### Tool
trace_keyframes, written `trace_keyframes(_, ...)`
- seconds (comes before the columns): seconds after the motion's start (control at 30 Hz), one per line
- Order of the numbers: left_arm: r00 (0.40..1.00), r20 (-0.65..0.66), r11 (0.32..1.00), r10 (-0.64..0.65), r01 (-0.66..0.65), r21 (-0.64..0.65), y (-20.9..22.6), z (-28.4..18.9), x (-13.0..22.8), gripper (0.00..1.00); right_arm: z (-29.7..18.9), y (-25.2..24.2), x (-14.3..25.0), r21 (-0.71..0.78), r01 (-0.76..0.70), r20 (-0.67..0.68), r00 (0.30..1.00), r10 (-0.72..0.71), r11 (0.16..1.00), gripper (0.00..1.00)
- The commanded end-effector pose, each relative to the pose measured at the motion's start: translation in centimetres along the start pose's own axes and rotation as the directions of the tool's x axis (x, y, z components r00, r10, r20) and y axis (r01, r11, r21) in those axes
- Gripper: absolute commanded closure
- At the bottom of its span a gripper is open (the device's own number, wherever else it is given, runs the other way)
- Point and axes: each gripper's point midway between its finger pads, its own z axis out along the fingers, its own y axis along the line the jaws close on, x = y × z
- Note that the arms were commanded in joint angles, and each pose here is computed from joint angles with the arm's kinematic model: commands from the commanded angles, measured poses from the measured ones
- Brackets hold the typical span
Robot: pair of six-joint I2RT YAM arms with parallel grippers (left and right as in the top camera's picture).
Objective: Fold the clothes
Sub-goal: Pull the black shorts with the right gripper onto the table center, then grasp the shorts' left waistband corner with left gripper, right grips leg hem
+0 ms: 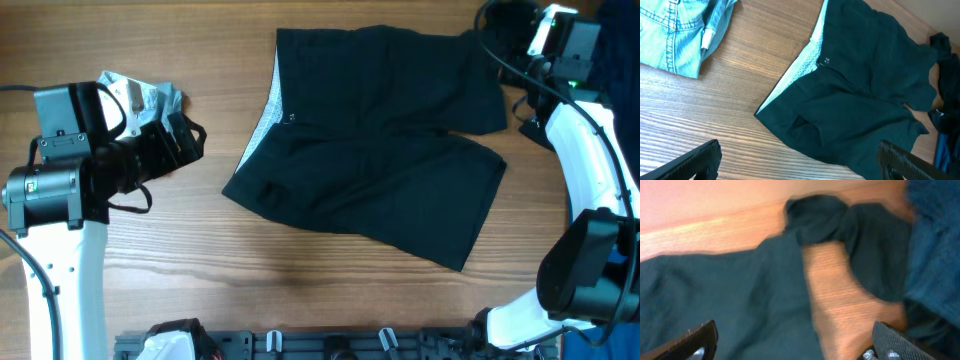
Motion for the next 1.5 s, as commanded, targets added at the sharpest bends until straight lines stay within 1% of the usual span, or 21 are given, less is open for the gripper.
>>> trace_keyframes(0.0, 0.999, 0.006, 0.999, 0.032, -0.032, 0.014, -0.4, -0.2, -0.4, 0.00, -0.7, 4.4, 1.5, -0.250, -0.035, -0.072, 0.997, 0.017, 0.968, 0.00)
trace_keyframes(0.03, 0.998, -0.003, 0.998, 0.057, -0.057, 0.016, -0.5, 0.1, -0.3, 0.01, -1.8, 5.9, 1.3, -0.337, -0.039, -0.072, 0.997, 0.015, 0.941, 0.01)
trace_keyframes(0.07, 0.995, -0.020, 0.995, 0.094, -0.094, 0.020, -0.8, 0.5, 0.0, 0.11, -3.3, 7.4, 0.7, -0.424, -0.037, -0.058, 0.998, 0.013, 0.905, 0.00)
trace_keyframes(0.1, 0.993, -0.039, 0.993, 0.114, -0.114, 0.007, -1.0, 1.3, 0.2, 0.15, -4.8, 8.5, 0.2, -0.486, -0.038, -0.044, 0.999, 0.018, 0.873, 0.00)
trace_keyframes(0.13, 0.989, -0.065, 0.990, 0.135, -0.137, -0.018, -1.0, 2.4, 0.4, 0.17, -6.5, 9.1, -0.5, -0.524, -0.058, -0.039, 0.998, 0.044, 0.850, 0.01)
trace_keyframes(0.2, 0.966, -0.127, 0.973, 0.224, -0.228, -0.016, -1.9, 5.0, 1.1, 0.20, -10.1, 9.3, -1.6, -0.536, -0.062, -0.007, 0.998, 0.069, 0.842, 0.01)
trace_keyframes(0.33, 0.865, -0.236, 0.895, 0.443, -0.442, 0.062, -4.4, 11.4, 2.8, 0.28, -17.6, 9.2, -3.5, -0.540, -0.003, 0.116, 0.990, 0.078, 0.842, 0.00)
trace_keyframes(0.37, 0.844, -0.279, 0.883, 0.458, -0.467, 0.035, -4.0, 13.5, 3.3, 0.39, -19.7, 8.8, -3.6, -0.522, -0.011, 0.138, 0.986, 0.097, 0.853, 0.00)
trace_keyframes(0.4, 0.834, -0.324, 0.883, 0.447, -0.470, 0.008, -3.2, 14.8, 3.9, 0.44, -21.6, 8.0, -3.0, -0.486, -0.065, 0.125, 0.982, 0.143, 0.871, 0.00)
trace_keyframes(0.47, 0.838, -0.416, 0.911, 0.352, -0.409, -0.053, -1.6, 17.2, 5.4, 0.27, -23.4, 7.2, -1.5, -0.446, -0.104, 0.098, 0.982, 0.164, 0.889, 0.00)
trace_keyframes(0.6, 0.792, -0.593, 0.939, 0.145, -0.299, -0.169, 1.8, 19.3, 9.8, 0.22, -24.4, 5.4, 4.0, -0.322, -0.227, -0.093, 0.974, 0.208, 0.919, 0.00)
trace_keyframes(0.73, 0.786, -0.611, 0.924, -0.094, -0.159, -0.347, 5.0, 19.4, 12.5, 0.19, -22.5, 5.1, 7.3, -0.272, -0.283, -0.232, 0.947, 0.223, 0.920, 0.00)
trace_keyframes(0.83, 0.738, -0.639, 0.908, -0.214, -0.090, -0.408, 7.4, 18.7, 15.1, 0.20, -20.9, 5.4, 9.1, -0.254, -0.327, -0.318, 0.917, 0.241, 0.910, 0.00)
trace_keyframes(0.93, 0.744, -0.622, 0.929, -0.243, -0.004, -0.369, 8.5, 20.6, 16.6, 0.21, -19.3, 5.4, 11.9, -0.197, -0.401, -0.429, 0.856, 0.289, 0.894, 0.00)
trace_keyframes(0.97, 0.754, -0.611, 0.936, -0.241, 0.015, -0.351, 8.5, 21.1, 16.6, 0.28, -18.8, 5.3, 12.8, -0.182, -0.407, -0.456, 0.841, 0.290, 0.895, 0.00)
trace_keyframes(1.07, 0.790, -0.571, 0.945, -0.222, 0.032, -0.324, 8.7, 22.4, 15.9, 0.65, -17.2, 5.3, 16.7, -0.113, -0.453, -0.560, 0.764, 0.320, 0.884, 0.01)
trace_keyframes(1.13, 0.808, -0.551, 0.950, -0.209, 0.034, -0.309, 8.5, 22.9, 15.3, 0.91, -16.3, 5.0, 20.4, -0.025, -0.494, -0.642, 0.674, 0.365, 0.869, 0.00)
trace_keyframes(1.17, 0.813, -0.545, 0.952, -0.205, 0.036, -0.306, 8.5, 23.0, 15.1, 0.96, -16.1, 4.9, 21.7, 0.006, -0.504, -0.664, 0.644, 0.380, 0.864, 0.00)
trace_keyframes(1.2, 0.820, -0.536, 0.953, -0.200, 0.037, -0.300, 8.4, 23.2, 14.9, 0.96, -16.1, 4.9, 23.7, 0.071, -0.534, -0.696, 0.579, 0.425, 0.842, 0.00)
trace_keyframes(1.27, 0.834, -0.515, 0.955, -0.199, 0.048, -0.292, 8.4, 23.4, 14.2, 0.96, -16.3, 5.2, 25.9, 0.112, -0.559, -0.735, 0.510, 0.448, 0.821, 0.00)
trace_keyframes(1.47, 0.841, -0.492, 0.951, -0.224, 0.078, -0.299, 9.1, 23.0, 13.4, 0.96, -17.4, 5.1, 32.6, 0.226, -0.546, -0.815, 0.348, 0.464, 0.807, 0.01)
